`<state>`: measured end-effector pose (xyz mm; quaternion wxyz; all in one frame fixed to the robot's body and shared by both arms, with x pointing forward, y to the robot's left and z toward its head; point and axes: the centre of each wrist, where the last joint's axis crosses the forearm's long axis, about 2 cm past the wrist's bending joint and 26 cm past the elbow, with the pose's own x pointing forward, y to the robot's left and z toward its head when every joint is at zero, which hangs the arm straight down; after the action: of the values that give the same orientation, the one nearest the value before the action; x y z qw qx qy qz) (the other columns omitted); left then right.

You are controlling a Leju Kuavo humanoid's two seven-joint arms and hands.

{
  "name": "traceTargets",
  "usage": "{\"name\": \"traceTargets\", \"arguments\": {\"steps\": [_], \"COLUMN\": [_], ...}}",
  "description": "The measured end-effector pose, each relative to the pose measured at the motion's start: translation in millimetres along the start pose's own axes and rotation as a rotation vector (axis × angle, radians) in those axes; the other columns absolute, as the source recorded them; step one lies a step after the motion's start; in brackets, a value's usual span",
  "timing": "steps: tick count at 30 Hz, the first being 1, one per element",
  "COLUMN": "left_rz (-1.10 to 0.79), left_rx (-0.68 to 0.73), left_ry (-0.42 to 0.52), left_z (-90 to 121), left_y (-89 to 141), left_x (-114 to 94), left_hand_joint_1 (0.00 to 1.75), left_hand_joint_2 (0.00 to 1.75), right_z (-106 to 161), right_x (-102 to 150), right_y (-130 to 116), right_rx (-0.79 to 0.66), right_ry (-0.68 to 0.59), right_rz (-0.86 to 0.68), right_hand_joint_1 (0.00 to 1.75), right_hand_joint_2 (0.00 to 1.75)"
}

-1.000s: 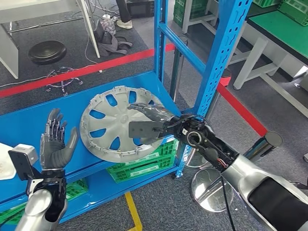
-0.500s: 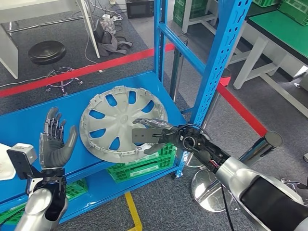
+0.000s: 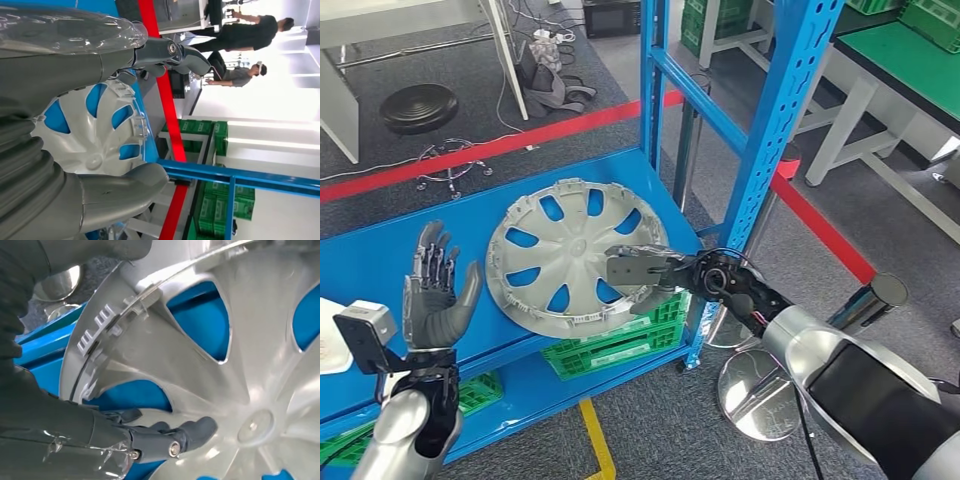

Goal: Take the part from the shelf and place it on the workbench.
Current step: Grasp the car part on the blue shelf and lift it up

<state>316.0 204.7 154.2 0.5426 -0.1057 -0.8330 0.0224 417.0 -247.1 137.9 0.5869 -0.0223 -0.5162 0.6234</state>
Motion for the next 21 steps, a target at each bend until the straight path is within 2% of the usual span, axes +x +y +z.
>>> {"name": "traceTargets", "arguments": {"steps": [15,21], "left_rz": [-0.003,0.007], "left_rx": [0.019,0.025], "left_ry": [0.007,0.005], "left_z": [-7.1,-13.1], "left_y": [0.7,1.7], "left_x": [3.3,6.4], "left_hand_joint_1": [0.00,0.00], "left_hand_joint_2": [1.75,1.75], "right_z": [0.2,0.1], "right_x": [-10.2,-11.1], "right_y": [-2.0,-3.6], "right_rx": [0.030,-0.026], "right_ry": [0.056,0.098], "right_rz": [0.001,0.062], "right_hand_joint_1": [0.00,0.00], "right_hand_joint_2": [1.75,1.75]}}
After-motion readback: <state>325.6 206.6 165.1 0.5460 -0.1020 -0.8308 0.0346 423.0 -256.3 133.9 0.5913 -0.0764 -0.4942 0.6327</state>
